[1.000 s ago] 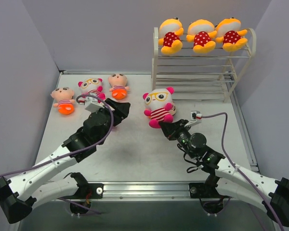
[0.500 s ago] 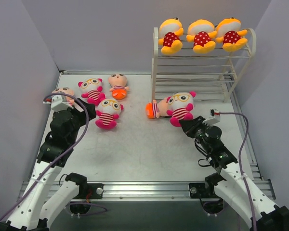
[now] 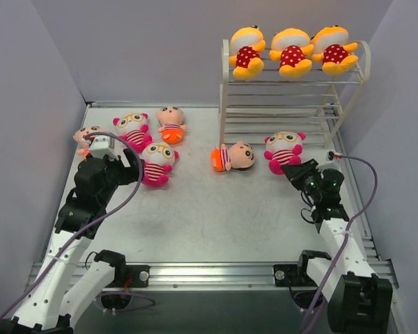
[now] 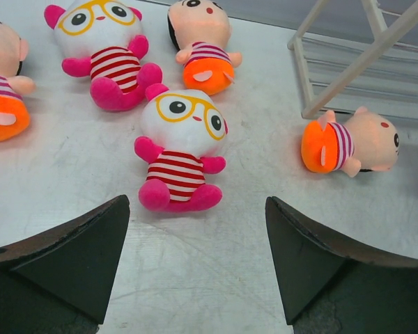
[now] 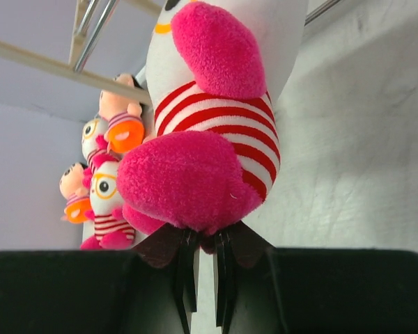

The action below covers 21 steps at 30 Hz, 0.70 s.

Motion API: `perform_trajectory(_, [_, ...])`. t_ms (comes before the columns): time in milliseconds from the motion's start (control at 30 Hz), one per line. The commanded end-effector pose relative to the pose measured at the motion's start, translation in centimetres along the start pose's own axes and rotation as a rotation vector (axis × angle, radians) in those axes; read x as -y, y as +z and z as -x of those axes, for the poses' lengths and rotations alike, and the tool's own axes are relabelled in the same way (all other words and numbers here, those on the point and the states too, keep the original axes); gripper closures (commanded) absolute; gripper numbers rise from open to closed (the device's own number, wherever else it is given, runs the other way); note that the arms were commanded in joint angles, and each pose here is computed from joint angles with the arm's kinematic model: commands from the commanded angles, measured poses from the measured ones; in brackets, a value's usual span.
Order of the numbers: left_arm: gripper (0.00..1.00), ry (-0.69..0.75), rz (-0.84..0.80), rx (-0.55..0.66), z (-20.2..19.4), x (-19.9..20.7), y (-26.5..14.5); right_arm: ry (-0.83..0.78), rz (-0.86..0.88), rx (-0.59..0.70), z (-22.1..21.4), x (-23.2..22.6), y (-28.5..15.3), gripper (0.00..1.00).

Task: Place and organize the stuffed toys onto the shelf
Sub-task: Place the stuffed toy onto shelf

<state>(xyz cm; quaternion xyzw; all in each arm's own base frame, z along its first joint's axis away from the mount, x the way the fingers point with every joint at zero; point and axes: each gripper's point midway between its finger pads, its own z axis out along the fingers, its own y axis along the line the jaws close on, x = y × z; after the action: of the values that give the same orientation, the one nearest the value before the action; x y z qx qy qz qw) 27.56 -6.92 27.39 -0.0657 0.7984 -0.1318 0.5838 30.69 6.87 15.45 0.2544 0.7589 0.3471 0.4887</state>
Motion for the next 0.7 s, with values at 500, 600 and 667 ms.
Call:
perform_trajectory(500, [0.13,0.114,0.037,0.026,-0.3,-0.6,-1.7,-0.03,0.242,0.167,9.9,2.1,3.7,1.0])
perform_trajectory(600, [0.13,0.114,0.028,0.027,-0.4,-0.4,-1.8,-0.034,0.261,0.166,10.4,2.7,4.6,1.0])
perform_trajectory(667, [0.13,0.114,0.02,0.023,-0.5,-0.2,-1.7,-0.037,0.273,0.181,10.8,3.2,5.1,1.0])
